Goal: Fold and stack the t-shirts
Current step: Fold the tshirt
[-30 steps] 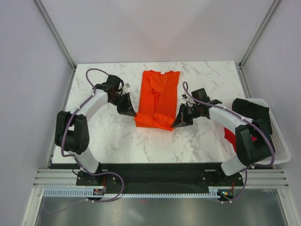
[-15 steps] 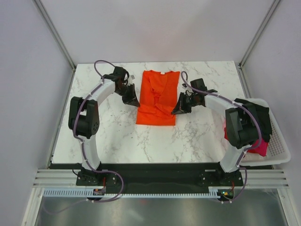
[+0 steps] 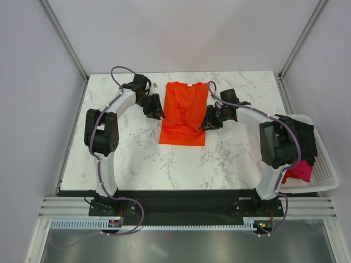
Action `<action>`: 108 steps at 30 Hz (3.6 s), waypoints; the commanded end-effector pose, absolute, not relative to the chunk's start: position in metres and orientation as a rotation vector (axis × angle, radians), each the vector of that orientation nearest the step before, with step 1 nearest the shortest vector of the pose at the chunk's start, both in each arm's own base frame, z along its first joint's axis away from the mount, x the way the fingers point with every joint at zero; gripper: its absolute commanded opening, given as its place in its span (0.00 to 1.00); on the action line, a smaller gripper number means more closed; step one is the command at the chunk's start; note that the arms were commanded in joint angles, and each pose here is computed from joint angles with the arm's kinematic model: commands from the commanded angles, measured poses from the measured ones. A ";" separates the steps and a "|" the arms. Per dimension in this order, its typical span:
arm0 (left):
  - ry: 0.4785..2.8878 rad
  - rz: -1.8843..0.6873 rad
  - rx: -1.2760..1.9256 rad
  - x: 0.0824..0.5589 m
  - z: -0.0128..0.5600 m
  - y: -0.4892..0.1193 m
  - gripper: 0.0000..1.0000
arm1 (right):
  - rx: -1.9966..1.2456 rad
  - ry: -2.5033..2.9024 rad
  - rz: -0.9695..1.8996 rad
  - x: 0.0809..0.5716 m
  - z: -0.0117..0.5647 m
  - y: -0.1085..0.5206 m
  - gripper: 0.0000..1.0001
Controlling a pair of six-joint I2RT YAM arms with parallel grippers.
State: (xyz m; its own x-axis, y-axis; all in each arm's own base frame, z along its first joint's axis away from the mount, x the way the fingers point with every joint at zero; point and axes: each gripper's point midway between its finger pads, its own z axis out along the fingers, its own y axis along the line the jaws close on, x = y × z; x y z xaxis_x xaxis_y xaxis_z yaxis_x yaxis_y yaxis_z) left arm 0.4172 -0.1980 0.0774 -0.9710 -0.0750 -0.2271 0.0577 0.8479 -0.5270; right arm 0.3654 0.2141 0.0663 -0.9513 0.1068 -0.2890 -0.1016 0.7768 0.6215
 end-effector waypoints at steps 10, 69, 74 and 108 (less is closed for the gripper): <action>2.707 -0.719 0.013 0.388 0.124 -0.167 0.58 | -0.040 2.523 0.935 0.370 0.122 0.191 0.47; 3.033 -1.183 -0.153 0.324 0.025 -0.196 0.29 | 0.287 2.900 0.943 0.294 0.006 0.195 0.48; 3.013 -1.208 -0.156 0.325 0.035 -0.199 0.02 | 0.291 2.916 0.938 0.284 0.009 0.192 0.49; 2.979 -1.442 -0.280 0.293 0.072 -0.211 0.02 | 0.339 2.913 0.931 0.294 -0.009 0.199 0.38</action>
State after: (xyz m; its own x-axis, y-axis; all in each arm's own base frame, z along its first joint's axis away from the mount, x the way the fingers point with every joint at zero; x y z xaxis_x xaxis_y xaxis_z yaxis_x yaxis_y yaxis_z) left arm 0.2935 -0.2046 0.0513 -0.9664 -0.0758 0.2457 -0.2350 0.6483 -0.7242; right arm 0.2893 0.2066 0.0186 -0.9754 0.2183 0.0297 0.1839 0.7327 0.6552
